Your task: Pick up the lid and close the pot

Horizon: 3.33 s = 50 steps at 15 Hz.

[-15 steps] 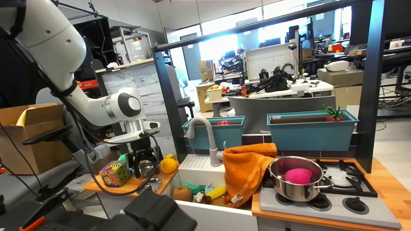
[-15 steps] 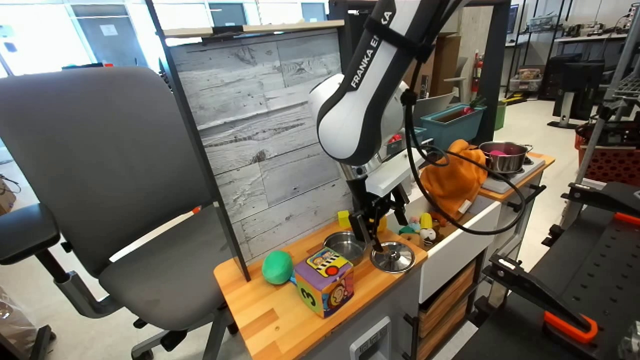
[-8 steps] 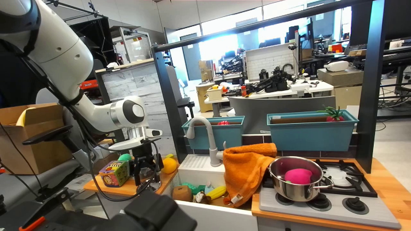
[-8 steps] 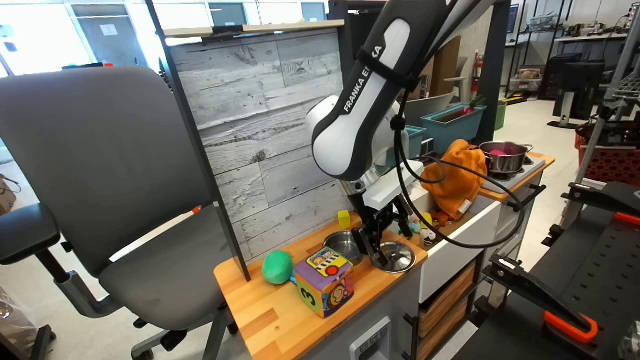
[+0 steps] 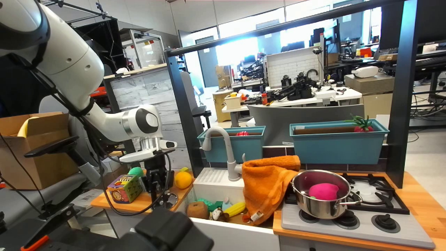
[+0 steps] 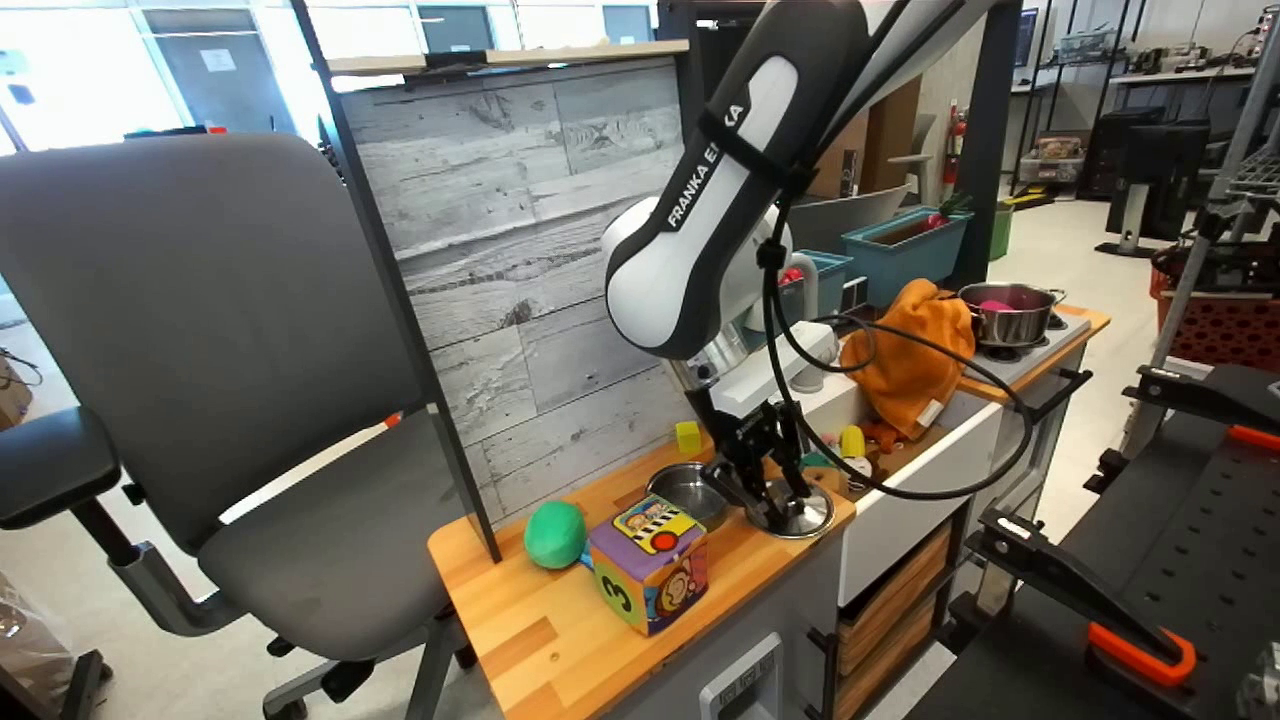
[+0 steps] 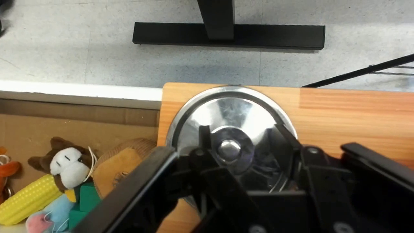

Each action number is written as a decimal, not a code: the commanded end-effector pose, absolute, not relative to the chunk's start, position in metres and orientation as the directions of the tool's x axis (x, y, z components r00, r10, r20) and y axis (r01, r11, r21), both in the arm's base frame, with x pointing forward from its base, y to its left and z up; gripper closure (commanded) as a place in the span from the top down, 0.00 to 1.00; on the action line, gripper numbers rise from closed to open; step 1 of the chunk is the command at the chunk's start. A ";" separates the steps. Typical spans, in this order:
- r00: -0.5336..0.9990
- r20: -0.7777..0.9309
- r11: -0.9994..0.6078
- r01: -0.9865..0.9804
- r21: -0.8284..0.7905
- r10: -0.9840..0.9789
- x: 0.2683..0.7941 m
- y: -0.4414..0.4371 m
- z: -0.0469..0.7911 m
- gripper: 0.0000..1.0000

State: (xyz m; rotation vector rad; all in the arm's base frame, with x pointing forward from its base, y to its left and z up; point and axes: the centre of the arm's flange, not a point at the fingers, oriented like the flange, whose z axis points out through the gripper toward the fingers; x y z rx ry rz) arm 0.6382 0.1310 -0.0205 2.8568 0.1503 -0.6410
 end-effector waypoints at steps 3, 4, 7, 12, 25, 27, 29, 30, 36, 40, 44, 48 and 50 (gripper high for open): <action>0.894 -0.447 -0.976 0.127 0.176 0.035 0.652 0.131 -0.023 0.05; 0.895 -0.445 -0.976 0.127 0.179 0.035 0.656 0.135 -0.022 0.00; 0.897 -0.440 -0.974 0.130 0.184 0.037 0.658 0.136 -0.017 0.05; 0.884 -0.466 -0.970 0.148 0.192 0.042 0.645 0.126 0.011 0.05; 0.927 -0.372 -0.974 0.128 0.184 0.051 0.663 0.133 0.050 0.05; 0.936 -0.345 -0.973 0.144 0.179 0.075 0.670 0.151 0.049 0.05; 0.937 -0.334 -0.970 0.169 0.173 0.104 0.671 0.171 0.049 0.05; 0.939 -0.324 -0.968 0.180 0.173 0.117 0.671 0.181 0.049 0.05; 0.943 -0.295 -0.959 0.216 0.182 0.156 0.688 0.225 0.044 0.05; 0.945 -0.298 -0.964 0.192 0.184 0.131 0.708 0.221 0.046 0.05; 0.936 -0.335 -0.967 0.178 0.185 0.108 0.715 0.210 0.044 0.05; 0.926 -0.365 -0.970 0.169 0.177 0.095 0.720 0.207 0.039 0.05; 0.922 -0.376 -0.970 0.163 0.178 0.086 0.724 0.205 0.034 0.05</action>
